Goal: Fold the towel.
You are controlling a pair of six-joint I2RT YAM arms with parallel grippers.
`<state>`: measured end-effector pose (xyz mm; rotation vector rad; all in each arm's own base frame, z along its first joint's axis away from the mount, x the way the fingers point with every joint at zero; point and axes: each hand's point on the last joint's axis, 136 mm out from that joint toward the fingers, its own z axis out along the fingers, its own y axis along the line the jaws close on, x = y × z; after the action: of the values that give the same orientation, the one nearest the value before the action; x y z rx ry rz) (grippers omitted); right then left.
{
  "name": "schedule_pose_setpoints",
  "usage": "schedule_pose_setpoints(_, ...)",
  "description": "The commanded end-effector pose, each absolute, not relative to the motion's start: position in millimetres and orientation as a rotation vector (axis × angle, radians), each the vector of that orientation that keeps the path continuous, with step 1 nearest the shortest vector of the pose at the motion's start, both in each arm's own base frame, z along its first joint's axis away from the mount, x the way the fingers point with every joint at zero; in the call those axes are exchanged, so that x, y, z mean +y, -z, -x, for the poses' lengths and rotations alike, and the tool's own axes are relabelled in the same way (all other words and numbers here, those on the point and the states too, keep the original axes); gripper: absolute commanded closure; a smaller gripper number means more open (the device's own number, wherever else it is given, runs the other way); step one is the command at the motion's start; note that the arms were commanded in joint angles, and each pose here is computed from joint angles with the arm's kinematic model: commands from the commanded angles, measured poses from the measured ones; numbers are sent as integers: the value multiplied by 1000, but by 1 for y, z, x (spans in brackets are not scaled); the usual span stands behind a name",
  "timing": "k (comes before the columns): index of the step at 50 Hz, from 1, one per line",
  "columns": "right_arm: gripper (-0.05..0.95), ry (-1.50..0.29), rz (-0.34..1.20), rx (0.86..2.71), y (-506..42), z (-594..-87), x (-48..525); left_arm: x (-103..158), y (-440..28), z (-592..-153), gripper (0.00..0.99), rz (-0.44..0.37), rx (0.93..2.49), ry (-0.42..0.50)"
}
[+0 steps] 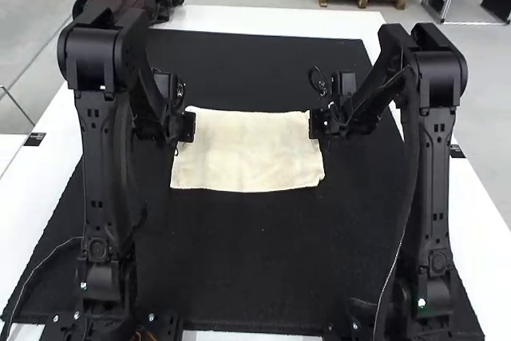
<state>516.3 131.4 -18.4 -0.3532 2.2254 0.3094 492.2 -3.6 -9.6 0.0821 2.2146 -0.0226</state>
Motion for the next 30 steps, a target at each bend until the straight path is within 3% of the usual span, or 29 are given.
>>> schedule_pose_setpoints(1,925,-316,326,2242,16,-511,120,5,5,-497,970,-72,2197,-23)
schedule_pose_setpoints(30,925,-324,308,2160,-25,-505,113,3,-43,-498,970,-66,2122,-8)
